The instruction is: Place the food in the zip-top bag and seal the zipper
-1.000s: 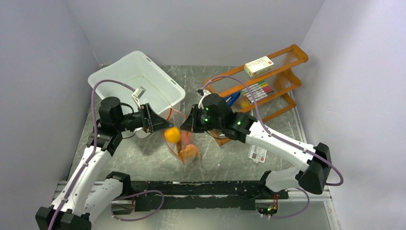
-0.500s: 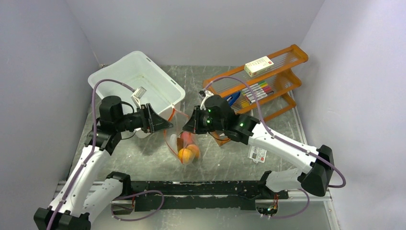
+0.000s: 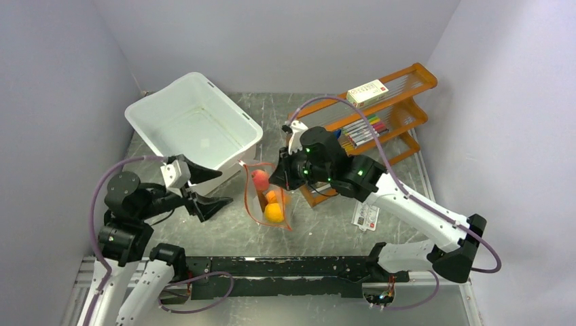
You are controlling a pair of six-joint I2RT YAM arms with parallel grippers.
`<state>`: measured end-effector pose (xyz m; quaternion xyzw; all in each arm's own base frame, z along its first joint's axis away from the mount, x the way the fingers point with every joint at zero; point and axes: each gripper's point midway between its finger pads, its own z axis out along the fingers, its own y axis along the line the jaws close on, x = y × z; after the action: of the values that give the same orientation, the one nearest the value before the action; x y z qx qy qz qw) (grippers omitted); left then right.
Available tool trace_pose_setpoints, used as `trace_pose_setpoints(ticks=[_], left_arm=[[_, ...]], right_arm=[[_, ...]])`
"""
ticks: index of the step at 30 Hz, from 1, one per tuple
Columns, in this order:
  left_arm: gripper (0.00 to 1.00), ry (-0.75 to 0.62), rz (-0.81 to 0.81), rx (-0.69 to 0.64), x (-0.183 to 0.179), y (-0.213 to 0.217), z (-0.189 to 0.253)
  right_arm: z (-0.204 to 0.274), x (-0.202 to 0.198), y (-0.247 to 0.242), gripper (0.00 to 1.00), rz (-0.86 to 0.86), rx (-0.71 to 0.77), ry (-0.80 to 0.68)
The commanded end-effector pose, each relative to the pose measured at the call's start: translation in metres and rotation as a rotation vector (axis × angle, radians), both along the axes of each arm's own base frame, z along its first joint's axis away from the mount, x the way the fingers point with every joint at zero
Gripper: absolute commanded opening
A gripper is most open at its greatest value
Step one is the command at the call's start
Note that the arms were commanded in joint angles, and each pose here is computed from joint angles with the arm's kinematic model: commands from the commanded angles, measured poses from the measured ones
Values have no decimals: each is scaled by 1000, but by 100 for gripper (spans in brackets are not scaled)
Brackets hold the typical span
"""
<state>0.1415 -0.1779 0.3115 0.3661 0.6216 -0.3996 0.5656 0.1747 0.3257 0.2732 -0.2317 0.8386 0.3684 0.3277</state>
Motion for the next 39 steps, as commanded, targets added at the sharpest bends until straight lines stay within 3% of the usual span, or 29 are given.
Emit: trace_pose_setpoints(ticks=[1,6,12,16,22,27,39], left_arm=[[75,-136,89,-21,13,7,13],[72,128,169,-134,21,7,22],[86,362,80,-146,4,-5,31],[84,392,93,-162,2,-4,28],[78,506,252,-57,13,13,-6],[79,435,362,10,15,32,-4],[71,465,256,32,17,18,-43]], right_arm=[[30,1,-5,0,-63,49,6],[45,-11,12,0,-156,297,208],[40,-30,27,0,-292,471,367],[30,-42,48,0,-398,495,375],[28,-40,62,0,-538,511,316],[22,-40,63,0,-576,549,333],[15,-42,60,0,-639,579,348]])
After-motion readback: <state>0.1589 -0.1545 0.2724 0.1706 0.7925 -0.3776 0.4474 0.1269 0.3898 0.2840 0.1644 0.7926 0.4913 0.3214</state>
